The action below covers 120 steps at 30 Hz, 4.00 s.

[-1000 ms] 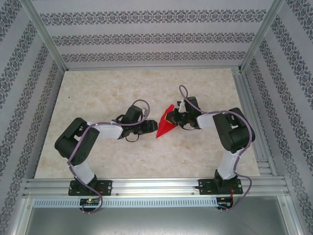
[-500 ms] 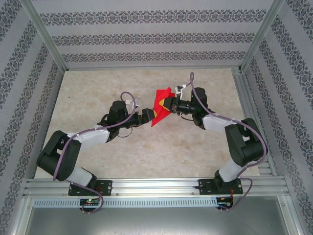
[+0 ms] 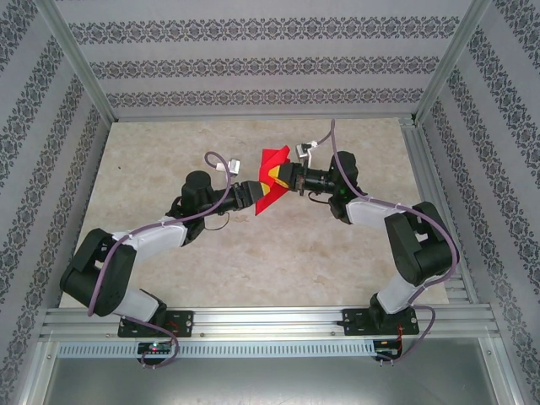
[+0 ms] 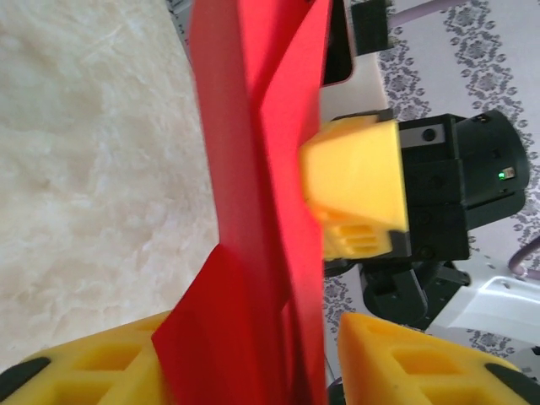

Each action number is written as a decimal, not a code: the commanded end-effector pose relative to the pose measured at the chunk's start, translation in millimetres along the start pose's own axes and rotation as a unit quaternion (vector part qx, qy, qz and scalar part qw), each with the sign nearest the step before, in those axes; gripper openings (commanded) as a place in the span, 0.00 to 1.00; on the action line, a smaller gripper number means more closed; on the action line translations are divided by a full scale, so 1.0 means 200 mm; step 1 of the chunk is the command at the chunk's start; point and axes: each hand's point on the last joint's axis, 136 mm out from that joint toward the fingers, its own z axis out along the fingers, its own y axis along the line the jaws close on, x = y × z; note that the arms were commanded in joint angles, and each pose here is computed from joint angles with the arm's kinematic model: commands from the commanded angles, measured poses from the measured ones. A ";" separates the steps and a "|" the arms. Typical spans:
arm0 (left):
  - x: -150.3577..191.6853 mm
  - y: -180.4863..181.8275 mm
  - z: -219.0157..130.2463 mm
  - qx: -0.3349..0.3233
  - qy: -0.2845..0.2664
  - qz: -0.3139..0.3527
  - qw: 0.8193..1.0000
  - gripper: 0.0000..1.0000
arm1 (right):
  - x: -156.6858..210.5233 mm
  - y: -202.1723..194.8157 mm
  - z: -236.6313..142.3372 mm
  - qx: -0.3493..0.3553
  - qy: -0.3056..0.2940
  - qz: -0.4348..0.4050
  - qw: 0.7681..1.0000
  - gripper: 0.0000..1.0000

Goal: Fold a paper plane with a square sheet of paper (pick it up from the middle)
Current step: Pick up the paper from the center of the table, then turn over the paper at the center of the table.

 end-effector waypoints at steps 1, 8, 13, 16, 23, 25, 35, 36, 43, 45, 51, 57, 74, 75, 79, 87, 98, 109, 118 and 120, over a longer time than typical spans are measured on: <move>-0.04 -0.09 -0.02 0.034 -0.015 0.030 0.999 0.40 | 0.00 0.02 0.01 -0.013 0.004 -0.014 1.000 0.05; -0.03 -0.09 -0.04 0.030 -0.018 0.036 0.999 0.19 | -0.03 0.00 0.00 -0.007 -0.004 -0.014 1.000 0.05; -0.03 -0.11 -0.04 0.037 -0.020 0.033 0.999 0.09 | -0.06 -0.01 -0.02 -0.007 -0.010 -0.016 1.000 0.07; -0.03 -0.11 -0.05 0.038 -0.020 0.032 0.999 0.01 | -0.08 -0.01 -0.03 -0.009 -0.017 -0.018 1.000 0.10; -0.02 -0.11 -0.05 0.037 -0.014 0.027 0.999 0.00 | -0.17 -0.02 -0.08 -0.013 -0.039 -0.022 0.999 0.14; -0.01 -0.11 -0.05 0.039 -0.009 0.026 0.999 0.00 | -0.20 -0.02 -0.09 -0.015 -0.042 -0.024 0.999 0.14; 0.02 -0.10 -0.05 0.038 0.005 0.021 0.999 0.00 | -0.28 -0.03 -0.10 -0.020 -0.055 -0.022 0.998 0.17; 0.02 -0.09 -0.05 0.036 0.006 0.020 0.999 0.00 | -0.29 -0.04 -0.10 -0.020 -0.056 -0.021 0.998 0.17; 0.03 -0.09 -0.05 0.035 0.006 0.018 0.999 0.00 | -0.34 -0.07 -0.14 -0.012 -0.077 -0.019 0.997 0.02; 0.03 -0.09 -0.05 0.034 0.006 0.018 0.999 0.00 | -0.35 -0.06 -0.15 -0.014 -0.080 -0.021 0.997 0.11; 0.04 -0.08 -0.05 0.031 0.008 0.013 0.999 0.00 | -0.38 -0.06 -0.16 -0.015 -0.086 -0.021 0.996 0.09; 0.05 -0.07 -0.05 0.030 0.011 0.010 0.999 0.00 | -0.39 -0.06 -0.16 -0.013 -0.090 -0.023 0.996 0.02; 0.09 0.03 -0.07 -0.016 0.019 0.013 1.000 0.00 | -0.49 -0.15 -0.29 0.046 -0.139 -0.027 0.989 0.32; 0.10 0.06 -0.08 -0.036 0.022 0.014 0.999 0.00 | -0.49 -0.16 -0.31 0.065 -0.145 -0.031 0.987 0.34; 0.10 0.28 -0.16 -0.188 0.033 0.035 0.981 0.00 | -0.47 -0.27 -0.43 0.190 -0.167 -0.051 0.966 0.45; 0.02 0.55 -0.46 -0.532 0.079 0.164 0.827 0.00 | -0.34 -0.34 -0.73 0.389 -0.201 -0.095 0.894 0.64; -0.06 0.64 -0.42 -0.735 0.141 0.318 0.582 0.00 | -0.20 -0.39 -0.95 0.492 -0.227 -0.087 0.836 0.67; 0.19 0.83 -0.09 -0.667 0.202 0.287 0.658 0.17 | -0.18 -0.41 -1.04 0.522 -0.244 -0.073 0.814 0.67; 0.30 0.72 0.07 -0.556 0.209 0.233 0.770 0.50 | -0.15 -0.41 -1.02 0.524 -0.226 -0.068 0.818 0.67; 0.29 0.66 0.07 -0.528 0.197 0.214 0.798 0.57 | -0.14 -0.42 -1.00 0.523 -0.215 -0.070 0.822 0.66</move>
